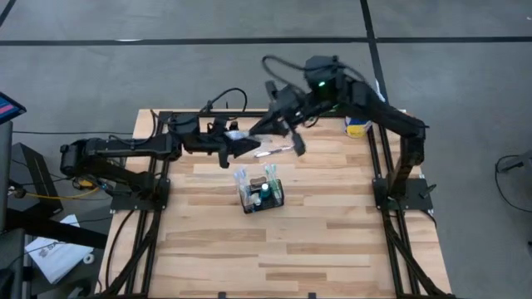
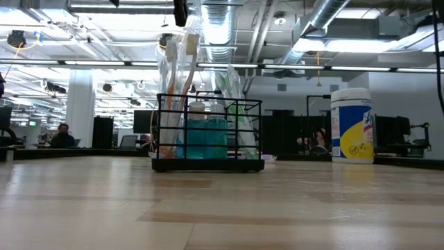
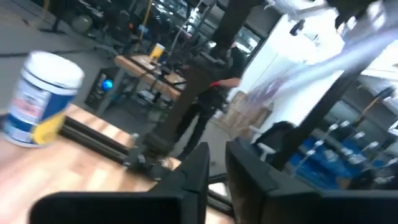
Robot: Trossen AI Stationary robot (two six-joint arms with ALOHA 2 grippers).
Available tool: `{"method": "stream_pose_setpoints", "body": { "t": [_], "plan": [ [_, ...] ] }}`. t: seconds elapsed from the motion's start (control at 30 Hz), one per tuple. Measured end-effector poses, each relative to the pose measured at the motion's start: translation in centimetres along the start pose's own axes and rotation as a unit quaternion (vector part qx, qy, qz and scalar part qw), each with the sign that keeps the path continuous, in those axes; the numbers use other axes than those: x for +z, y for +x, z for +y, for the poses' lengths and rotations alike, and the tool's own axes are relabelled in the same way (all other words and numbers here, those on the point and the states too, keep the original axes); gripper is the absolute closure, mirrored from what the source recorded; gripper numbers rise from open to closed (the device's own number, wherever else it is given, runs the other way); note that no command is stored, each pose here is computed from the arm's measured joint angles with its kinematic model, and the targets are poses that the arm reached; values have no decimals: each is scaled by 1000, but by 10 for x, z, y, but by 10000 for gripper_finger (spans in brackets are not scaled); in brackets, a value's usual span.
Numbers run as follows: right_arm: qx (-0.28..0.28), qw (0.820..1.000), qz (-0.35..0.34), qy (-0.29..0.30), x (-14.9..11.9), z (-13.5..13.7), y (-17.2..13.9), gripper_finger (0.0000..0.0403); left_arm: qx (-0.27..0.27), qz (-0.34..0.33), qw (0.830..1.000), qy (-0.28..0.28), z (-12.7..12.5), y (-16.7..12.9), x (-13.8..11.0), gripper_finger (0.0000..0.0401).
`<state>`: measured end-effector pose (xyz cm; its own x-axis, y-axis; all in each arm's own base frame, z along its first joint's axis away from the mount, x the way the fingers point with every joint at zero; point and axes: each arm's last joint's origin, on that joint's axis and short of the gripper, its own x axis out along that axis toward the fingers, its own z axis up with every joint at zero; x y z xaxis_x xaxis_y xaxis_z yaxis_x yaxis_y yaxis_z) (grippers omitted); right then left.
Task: Pick & Place toothbrushing station
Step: Put the bottom purple toothbrush into the mesh organizer
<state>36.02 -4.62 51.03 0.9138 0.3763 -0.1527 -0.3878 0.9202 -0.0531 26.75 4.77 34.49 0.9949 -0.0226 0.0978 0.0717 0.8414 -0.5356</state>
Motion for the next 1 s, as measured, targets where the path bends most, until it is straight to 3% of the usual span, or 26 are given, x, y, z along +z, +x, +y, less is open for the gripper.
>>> {"method": "stream_pose_setpoints", "body": {
  "t": [0.3, 0.4, 0.47, 0.57, 0.67, 0.8, 0.9, 1.0],
  "plan": [
    [-33, 999, -23, 11, 20, 3, -42, 402, 31, -8, 996, 88, 19, -5, 11, 273],
    [-59, 998, -13, 17, 22, 4, -55, 402, 97, 23, 991, 90, 36, -12, 10, 260],
    [-73, 997, -2, 24, 20, 3, -59, 402, 167, 68, 978, 110, 48, -20, 5, 260],
    [-97, 995, 10, 37, 18, 2, -63, 402, 285, 152, 931, 173, 58, -33, -9, 269],
    [-113, 992, 10, 58, 18, 0, -68, 402, 381, 229, 862, 243, 62, -43, -22, 282],
    [-124, 989, 13, 77, 16, -5, -68, 403, 459, 291, 777, 317, 60, -52, -34, 292],
    [-139, 986, 16, 86, 14, -8, -65, 403, 488, 308, 740, 346, 57, -55, -38, 289],
    [-153, 984, 17, 89, 14, -9, -66, 403, 489, 322, 726, 360, 56, -56, -40, 281]
  ]
}}
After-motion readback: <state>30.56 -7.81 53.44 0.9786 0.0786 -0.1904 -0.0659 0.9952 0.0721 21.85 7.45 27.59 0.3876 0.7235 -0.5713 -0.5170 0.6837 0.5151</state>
